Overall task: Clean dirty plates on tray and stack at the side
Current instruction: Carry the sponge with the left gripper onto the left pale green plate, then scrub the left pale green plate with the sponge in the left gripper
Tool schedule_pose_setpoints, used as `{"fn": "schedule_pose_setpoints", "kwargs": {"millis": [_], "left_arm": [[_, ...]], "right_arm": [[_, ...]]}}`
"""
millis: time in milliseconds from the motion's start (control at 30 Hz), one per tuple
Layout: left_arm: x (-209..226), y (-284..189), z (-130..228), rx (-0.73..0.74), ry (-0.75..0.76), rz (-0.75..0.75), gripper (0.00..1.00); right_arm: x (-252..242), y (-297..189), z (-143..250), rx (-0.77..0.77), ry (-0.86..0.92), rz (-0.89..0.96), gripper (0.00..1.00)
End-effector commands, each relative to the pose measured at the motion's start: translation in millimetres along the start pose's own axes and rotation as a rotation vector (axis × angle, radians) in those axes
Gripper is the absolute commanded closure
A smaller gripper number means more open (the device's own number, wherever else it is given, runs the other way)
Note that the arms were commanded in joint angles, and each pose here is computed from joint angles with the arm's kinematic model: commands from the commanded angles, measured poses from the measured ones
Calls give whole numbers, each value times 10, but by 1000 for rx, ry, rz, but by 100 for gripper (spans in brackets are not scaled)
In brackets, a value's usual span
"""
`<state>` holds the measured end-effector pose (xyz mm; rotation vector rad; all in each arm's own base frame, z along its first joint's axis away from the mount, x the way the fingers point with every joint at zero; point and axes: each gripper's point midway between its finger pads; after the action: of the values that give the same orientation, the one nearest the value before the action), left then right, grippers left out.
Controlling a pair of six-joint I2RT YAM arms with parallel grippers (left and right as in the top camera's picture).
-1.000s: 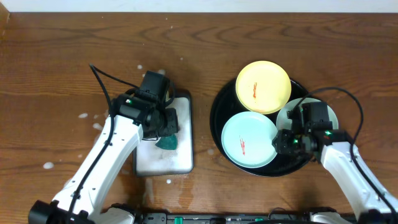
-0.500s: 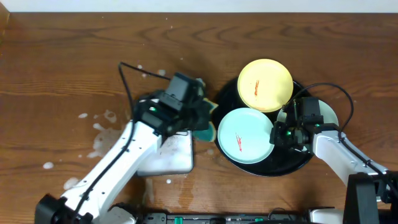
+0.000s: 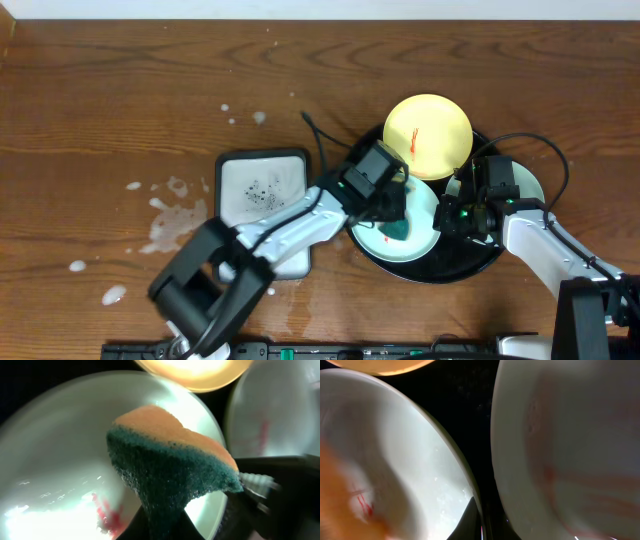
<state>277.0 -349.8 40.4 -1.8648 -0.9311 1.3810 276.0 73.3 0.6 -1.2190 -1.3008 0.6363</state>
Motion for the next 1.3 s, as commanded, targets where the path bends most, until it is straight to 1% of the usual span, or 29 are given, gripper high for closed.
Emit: {"fn": "schedule_pose_setpoints", "kwargs": {"millis": [0,67,100,200,300,400,500,567,633,833,900,967,1067,1167,1267], "left_arm": [[59,161,56,36,-51,-19,93],[229,245,159,78,-49,-73,93],[361,253,199,89,-51,-127,93],[822,146,275,85,-30,-361,92],[1152,-47,272,78,27,-558,93],[1313,-215,223,69,78,-684,93],[1325,-296,131,58,133,-728,93],[1265,-289,77,48,140,-711,93],[1128,-201,67,54,127,-631,92],[227,222,219,155,53,-128,92],[26,301,307,184,35,-44,92],[-87,386,438,210,40,-20,93],[-110,457,571,238,59,-27,92],[-78,466,643,263,55,-41,92],[28,420,766,316,35,-85,92]], "right_arm": [[-101,50,12,-3,17,59,99],[-99,51,13,-3,17,59,99],[-96,51,14,-2,17,56,99],[-96,51,16,-1,17,56,99],[-79,52,24,4,17,47,99],[-80,52,22,3,18,47,99],[-80,52,23,3,18,47,99],[-80,52,23,3,18,47,99],[-80,52,23,3,18,47,99],[-80,52,23,3,18,47,99],[-80,52,22,3,18,47,99],[-80,52,22,3,17,47,99],[-80,52,22,3,18,47,99],[-79,52,23,3,18,47,99],[-80,52,22,3,18,47,99]]}}
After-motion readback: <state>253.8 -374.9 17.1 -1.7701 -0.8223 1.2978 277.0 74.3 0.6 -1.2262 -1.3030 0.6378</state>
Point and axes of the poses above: each gripper's point midway between its finger pads, its own y axis out along the fingers, its own x axis along the line the jaws close on, z = x × y, and after that the axes turned 4 degrees about y, right-handed
